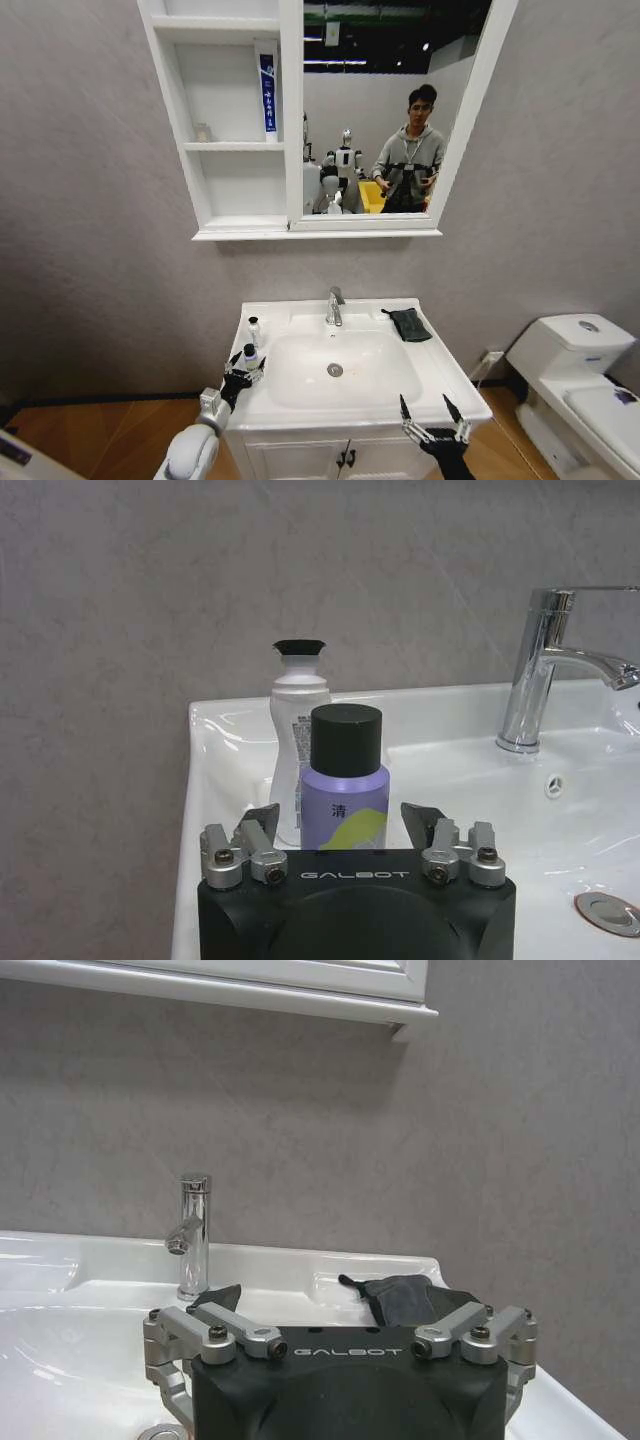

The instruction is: Move facial cleanser and shampoo from washbasin to cabinet, then wipe washbasin with towel.

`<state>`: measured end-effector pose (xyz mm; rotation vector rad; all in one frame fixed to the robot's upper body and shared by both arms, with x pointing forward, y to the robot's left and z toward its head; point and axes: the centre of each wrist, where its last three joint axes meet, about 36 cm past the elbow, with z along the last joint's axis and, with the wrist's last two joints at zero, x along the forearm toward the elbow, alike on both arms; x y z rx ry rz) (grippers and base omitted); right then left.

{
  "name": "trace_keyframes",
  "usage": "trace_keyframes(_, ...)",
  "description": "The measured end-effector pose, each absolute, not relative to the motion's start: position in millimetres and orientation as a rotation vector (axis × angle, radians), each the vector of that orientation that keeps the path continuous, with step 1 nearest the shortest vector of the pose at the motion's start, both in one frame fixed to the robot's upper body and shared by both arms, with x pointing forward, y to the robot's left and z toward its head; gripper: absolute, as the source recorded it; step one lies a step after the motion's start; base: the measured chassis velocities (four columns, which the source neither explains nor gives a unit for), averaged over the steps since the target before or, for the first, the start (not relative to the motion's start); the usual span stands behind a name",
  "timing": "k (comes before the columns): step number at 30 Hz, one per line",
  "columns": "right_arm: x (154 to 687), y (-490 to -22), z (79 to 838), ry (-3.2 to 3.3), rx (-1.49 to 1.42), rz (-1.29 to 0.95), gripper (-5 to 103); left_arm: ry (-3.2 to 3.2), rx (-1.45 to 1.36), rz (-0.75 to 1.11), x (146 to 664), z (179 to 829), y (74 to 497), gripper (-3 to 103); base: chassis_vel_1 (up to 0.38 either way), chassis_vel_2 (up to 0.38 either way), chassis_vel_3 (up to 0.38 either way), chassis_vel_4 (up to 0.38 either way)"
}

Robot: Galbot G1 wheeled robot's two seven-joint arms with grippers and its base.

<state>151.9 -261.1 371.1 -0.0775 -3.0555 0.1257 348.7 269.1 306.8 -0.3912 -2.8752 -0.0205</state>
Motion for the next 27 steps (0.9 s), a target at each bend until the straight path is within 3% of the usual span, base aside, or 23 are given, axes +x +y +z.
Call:
trace_keyframes(2, 153.2, -260.0, 371.4, -3.057, -0.081, 0.123, 100, -2.881, -0.419, -0.037, 345.9, 305.8, 269.7, 62, 0.000, 0.000, 0.000, 0.000)
trace_keyframes(3, 153.2, -260.0, 371.4, -3.057, -0.081, 0.123, 100, -2.881, -0.419, -0.037, 345.9, 305.8, 269.7, 62, 0.000, 0.000, 0.000, 0.000)
trace_keyframes(5, 154.2, -258.4, 371.5, -3.058, -0.083, 0.118, 100, -2.890, -0.447, -0.054, 341.5, 307.4, 270.8, 52, 0.000, 0.000, 0.000, 0.000)
trace_keyframes(8, 155.4, -257.0, 371.4, -3.061, -0.093, 0.113, 100, -2.906, -0.470, -0.085, 336.7, 313.6, 276.0, 43, 0.000, 0.000, 0.000, 0.000)
trace_keyframes(16, 158.9, -254.5, 371.8, -3.069, -0.099, 0.106, 100, -2.992, -0.515, -0.220, 327.8, 369.9, 300.4, 43, 0.000, 0.000, 0.000, 0.000)
trace_keyframes(21, 164.1, -251.2, 371.3, -3.081, -0.095, 0.093, 100, -3.038, -0.496, -0.346, 341.0, 480.8, 324.6, 43, 0.000, 0.000, 0.000, 0.000)
trace_keyframes(27, 167.5, -245.3, 366.5, -3.084, -0.091, 0.076, 100, -3.112, -0.482, -0.335, 363.5, 592.9, 324.0, 43, 0.000, 0.000, 0.000, 0.000)
